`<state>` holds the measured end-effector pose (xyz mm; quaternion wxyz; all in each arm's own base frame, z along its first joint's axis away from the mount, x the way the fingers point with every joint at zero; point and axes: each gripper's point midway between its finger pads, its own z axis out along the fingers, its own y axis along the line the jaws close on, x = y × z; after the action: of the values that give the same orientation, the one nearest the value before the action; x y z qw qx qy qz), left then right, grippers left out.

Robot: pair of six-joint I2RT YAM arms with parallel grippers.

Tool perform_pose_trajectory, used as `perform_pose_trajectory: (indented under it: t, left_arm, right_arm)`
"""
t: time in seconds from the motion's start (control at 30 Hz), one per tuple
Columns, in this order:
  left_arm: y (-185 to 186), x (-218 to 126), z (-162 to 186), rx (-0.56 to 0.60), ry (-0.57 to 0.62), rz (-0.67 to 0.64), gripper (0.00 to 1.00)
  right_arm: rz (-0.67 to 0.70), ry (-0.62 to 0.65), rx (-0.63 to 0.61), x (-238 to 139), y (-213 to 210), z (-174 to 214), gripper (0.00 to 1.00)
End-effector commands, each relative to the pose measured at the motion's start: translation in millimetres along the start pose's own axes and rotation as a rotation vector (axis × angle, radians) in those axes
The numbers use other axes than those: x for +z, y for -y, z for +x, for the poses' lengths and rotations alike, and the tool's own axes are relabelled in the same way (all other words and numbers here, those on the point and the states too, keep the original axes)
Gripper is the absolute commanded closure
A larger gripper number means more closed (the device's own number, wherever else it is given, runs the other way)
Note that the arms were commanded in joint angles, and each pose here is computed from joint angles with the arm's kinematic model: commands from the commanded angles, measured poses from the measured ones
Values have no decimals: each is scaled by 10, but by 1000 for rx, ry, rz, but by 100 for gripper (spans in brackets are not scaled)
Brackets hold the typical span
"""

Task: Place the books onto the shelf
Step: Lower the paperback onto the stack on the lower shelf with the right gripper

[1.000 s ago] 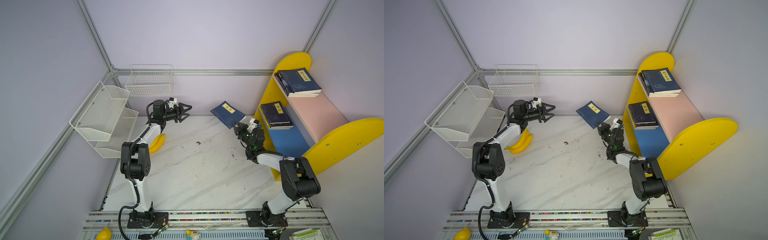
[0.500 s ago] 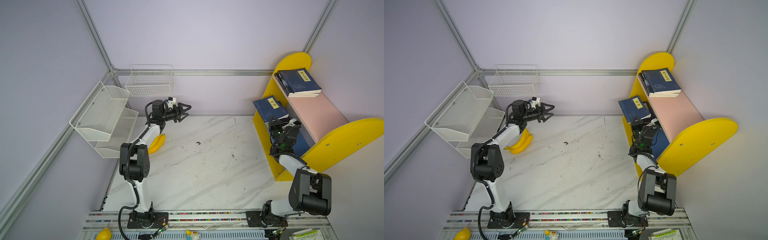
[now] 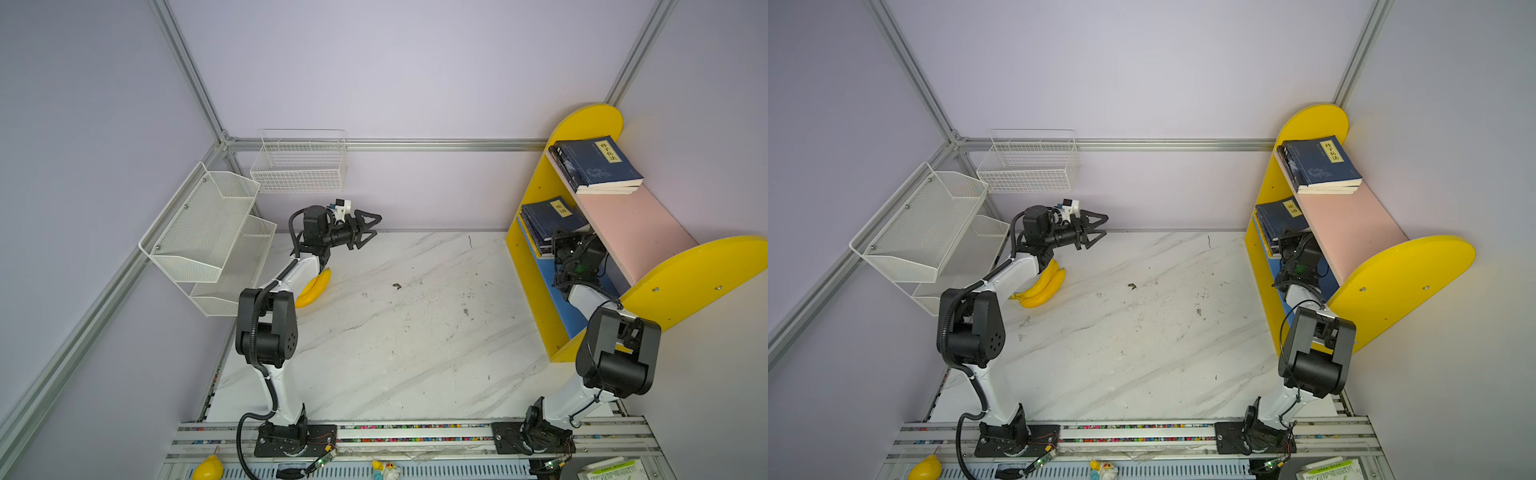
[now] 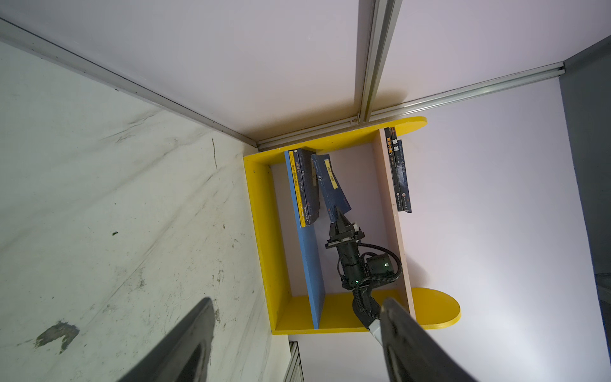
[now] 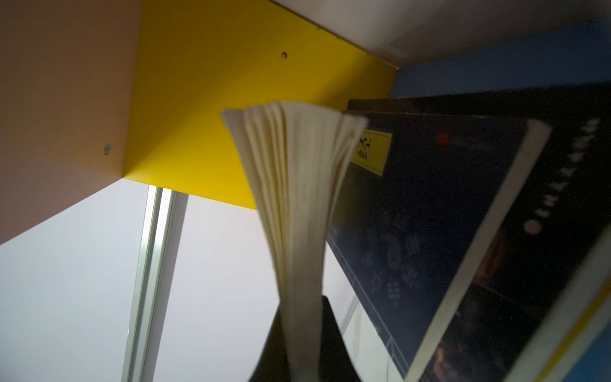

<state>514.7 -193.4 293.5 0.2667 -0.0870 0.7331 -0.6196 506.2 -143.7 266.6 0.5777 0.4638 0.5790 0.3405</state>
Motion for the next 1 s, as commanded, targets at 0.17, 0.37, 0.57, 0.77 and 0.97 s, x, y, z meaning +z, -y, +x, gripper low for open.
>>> perform_pose_trajectory:
  t: [0.17,0.37,0.57,0.77,0.97]
  left_arm:
    - [227,-98,-27,36,25,50,23]
    - [228,-92,-43,29,30,56,23]
    - [210,-102,-39,24,39,50,23]
    - [169,-102,-37,12,44,42,23]
    - [136,-104,-27,1,47,38,23]
  right_arm:
    - [-54,55,-57,121,-198,-232,98]
    - [-45,44,-40,261,-75,-205,98]
    - [-33,32,-37,349,34,-169,97]
    - [-12,17,-26,393,170,-115,97]
    - [-4,-16,-14,464,270,-39,97]
